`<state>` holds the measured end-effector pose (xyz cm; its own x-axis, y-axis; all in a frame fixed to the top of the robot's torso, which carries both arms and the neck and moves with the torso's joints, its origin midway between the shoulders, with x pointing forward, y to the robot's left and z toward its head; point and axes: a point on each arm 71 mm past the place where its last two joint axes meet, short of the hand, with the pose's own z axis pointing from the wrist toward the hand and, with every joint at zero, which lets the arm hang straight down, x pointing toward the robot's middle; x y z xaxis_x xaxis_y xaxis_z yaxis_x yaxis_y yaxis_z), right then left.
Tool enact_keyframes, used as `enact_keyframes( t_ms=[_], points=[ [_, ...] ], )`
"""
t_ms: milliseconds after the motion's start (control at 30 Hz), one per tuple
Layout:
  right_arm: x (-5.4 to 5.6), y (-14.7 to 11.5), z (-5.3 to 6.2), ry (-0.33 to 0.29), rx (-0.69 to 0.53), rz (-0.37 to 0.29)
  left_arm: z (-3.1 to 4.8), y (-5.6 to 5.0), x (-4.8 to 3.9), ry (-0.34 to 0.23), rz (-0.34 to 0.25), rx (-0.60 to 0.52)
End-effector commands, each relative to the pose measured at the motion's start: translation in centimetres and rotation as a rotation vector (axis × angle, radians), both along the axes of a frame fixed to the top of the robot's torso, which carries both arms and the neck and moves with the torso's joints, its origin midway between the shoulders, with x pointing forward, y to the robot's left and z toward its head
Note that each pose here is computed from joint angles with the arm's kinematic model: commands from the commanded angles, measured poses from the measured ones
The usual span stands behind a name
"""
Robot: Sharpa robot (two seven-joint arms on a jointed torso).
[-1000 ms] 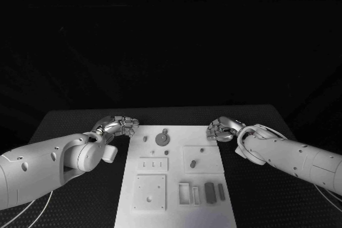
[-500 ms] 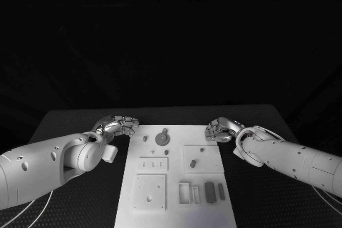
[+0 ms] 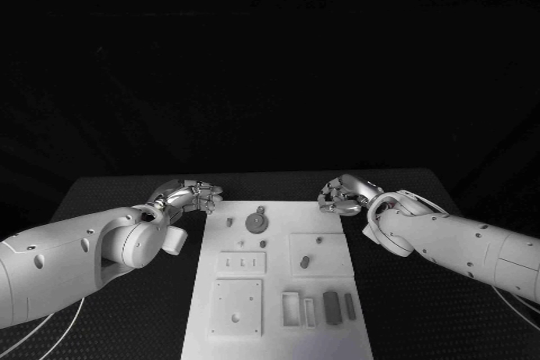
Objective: Assemble the parts on the task board
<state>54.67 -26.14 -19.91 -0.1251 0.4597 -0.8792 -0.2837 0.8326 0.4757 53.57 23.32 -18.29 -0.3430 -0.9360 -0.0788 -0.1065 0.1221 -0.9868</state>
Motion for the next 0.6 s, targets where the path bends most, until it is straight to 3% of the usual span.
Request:
enact_keyframes(
  t_ms=[33, 167, 333, 600],
  points=[
    [0.0, 1.7, 0.7, 0.018, -0.143, 0.006, 0.38, -1.3, -0.12, 0.015, -0.122, 0.081],
    [-0.2, 4.0, 2.0, -0.009, -0.221, 0.033, 0.99, -2.5, -0.02, 0.071, -0.200, 0.129],
    [-0.9, 7.6, 3.0, -0.048, -0.258, 0.095, 1.64, -3.9, 0.04, 0.092, -0.252, 0.176],
    [-2.2, 11.7, 3.6, -0.113, -0.277, 0.171, 1.31, -5.5, -0.08, 0.144, -0.306, 0.232]
  ],
)
